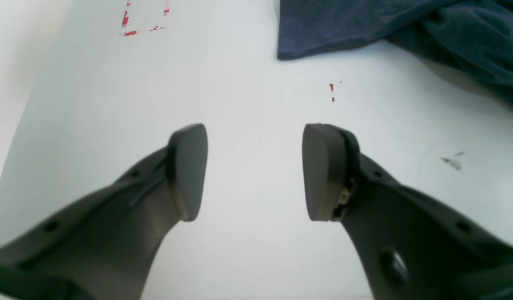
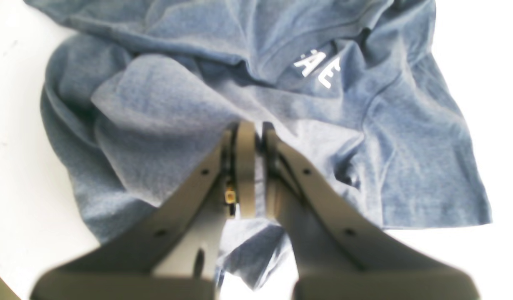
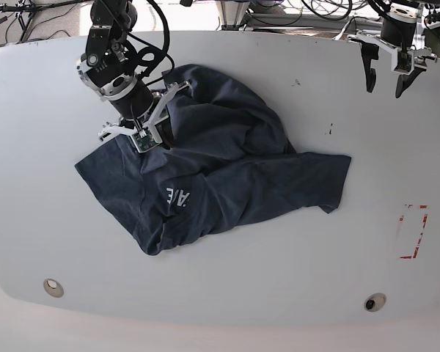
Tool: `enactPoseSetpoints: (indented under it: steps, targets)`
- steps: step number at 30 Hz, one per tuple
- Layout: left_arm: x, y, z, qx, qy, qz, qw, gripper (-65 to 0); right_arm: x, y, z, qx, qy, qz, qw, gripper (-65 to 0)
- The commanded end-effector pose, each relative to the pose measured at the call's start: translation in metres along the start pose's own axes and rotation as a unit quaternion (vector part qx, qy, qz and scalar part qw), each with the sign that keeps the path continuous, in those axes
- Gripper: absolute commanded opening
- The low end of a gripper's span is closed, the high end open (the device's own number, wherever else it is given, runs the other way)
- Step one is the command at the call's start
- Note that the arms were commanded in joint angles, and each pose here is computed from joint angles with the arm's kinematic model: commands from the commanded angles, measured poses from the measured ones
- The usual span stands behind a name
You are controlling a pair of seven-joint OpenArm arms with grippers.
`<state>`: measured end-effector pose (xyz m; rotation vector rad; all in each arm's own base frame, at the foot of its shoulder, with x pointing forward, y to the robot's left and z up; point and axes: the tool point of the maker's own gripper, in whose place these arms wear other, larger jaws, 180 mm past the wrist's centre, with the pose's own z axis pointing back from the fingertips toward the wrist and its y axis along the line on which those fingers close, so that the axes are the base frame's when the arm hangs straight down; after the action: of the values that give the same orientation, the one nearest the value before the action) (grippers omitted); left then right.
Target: Fold the T-shirt properly
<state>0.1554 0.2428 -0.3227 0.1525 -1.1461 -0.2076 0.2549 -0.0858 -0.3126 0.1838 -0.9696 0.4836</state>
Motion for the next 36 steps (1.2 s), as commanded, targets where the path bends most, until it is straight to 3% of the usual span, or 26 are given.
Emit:
enactPoseSetpoints:
  steps: [1, 15, 23, 36]
  targets:
    - [0.007, 0.001, 0.004, 0.0, -0.009, -0.005, 1.0, -31.7, 0.017, 0.0, 0.006, 0.0, -0.033, 0.01, 0.9994, -63.5]
    - [0.01, 0.001, -0.01, 0.002, -0.007, 0.002, 1.0, -31.2, -0.005, -0.024, 0.014, -0.026, -0.019, 0.003, 0.9995, -64.1]
    - [0.024, 0.003, -0.038, 0.009, -0.02, 0.016, 1.0, -31.3, -0.023, -0.062, 0.014, -0.059, 0.009, 0.005, 0.9982, -65.0]
    - [0.033, 0.004, -0.05, 0.008, -0.031, 0.009, 0.999, -30.9, -0.012, -0.068, 0.013, -0.054, 0.01, 0.048, 0.9973, -65.0]
